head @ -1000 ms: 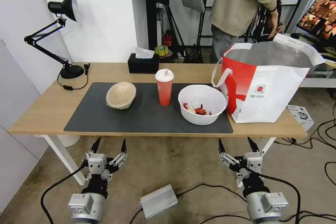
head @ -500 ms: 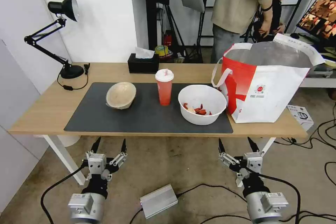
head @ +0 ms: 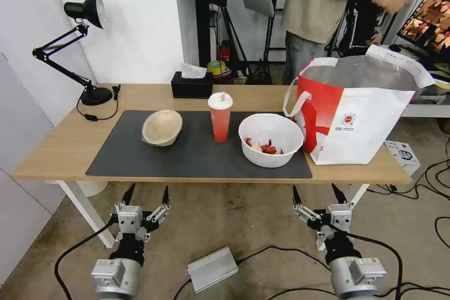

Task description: Pick up the trash from the table and place it into the takeout bag.

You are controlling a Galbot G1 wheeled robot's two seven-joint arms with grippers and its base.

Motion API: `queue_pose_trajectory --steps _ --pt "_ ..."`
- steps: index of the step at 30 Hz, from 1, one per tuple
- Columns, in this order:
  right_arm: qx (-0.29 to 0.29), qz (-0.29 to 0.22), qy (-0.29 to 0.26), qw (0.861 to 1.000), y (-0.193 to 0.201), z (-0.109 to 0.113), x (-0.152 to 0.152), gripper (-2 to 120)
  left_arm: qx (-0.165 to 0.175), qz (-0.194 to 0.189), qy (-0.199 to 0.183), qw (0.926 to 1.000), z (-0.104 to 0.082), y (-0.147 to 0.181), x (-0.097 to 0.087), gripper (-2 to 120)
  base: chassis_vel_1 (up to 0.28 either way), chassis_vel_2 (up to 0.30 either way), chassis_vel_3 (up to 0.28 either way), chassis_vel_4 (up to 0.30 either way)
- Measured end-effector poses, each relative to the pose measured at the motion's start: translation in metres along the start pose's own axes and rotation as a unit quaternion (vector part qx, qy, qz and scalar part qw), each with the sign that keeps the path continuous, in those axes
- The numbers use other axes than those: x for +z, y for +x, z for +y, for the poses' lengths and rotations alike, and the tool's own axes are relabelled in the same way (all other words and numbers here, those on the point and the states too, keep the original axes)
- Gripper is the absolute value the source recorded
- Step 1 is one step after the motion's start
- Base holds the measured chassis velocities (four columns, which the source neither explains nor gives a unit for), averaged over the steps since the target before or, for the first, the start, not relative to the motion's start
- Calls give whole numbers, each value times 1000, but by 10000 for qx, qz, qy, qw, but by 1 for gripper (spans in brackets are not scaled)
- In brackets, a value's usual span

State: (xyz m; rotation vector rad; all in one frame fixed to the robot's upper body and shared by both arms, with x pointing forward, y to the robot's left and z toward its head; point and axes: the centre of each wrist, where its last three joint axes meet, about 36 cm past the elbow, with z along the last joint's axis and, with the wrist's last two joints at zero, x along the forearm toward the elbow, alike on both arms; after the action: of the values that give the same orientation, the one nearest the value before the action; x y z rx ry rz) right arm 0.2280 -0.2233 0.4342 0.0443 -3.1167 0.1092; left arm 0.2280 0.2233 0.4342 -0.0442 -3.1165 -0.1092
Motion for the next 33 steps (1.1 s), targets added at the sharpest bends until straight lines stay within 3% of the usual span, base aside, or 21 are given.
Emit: queue_pose_trajectory --steps 20,23,25,26,28,33 --pt "0 0 0 10000 0 0 0 100 -2 0 0 10000 0 0 0 90 0 0 0 0" --pt "-10 1 15 10000 -1 -1 1 100 -129 -25 12 9999 -4 -6 8 90 0 0 0 0" --pt "-21 2 85 10000 -10 -8 6 100 -380 -103 63 9992 -15 -22 26 97 0 0 0 0" --pt "-21 2 85 10000 -10 -8 6 100 -380 -103 63 9992 -15 -22 26 97 0 0 0 0" --pt "-1 28 195 9998 -23 -19 13 100 -654 -281 149 9973 -31 -41 43 100 0 0 0 0" --pt "120 67 474 9988 -51 -47 21 100 -719 -654 148 9952 -33 -44 33 100 0 0 0 0"
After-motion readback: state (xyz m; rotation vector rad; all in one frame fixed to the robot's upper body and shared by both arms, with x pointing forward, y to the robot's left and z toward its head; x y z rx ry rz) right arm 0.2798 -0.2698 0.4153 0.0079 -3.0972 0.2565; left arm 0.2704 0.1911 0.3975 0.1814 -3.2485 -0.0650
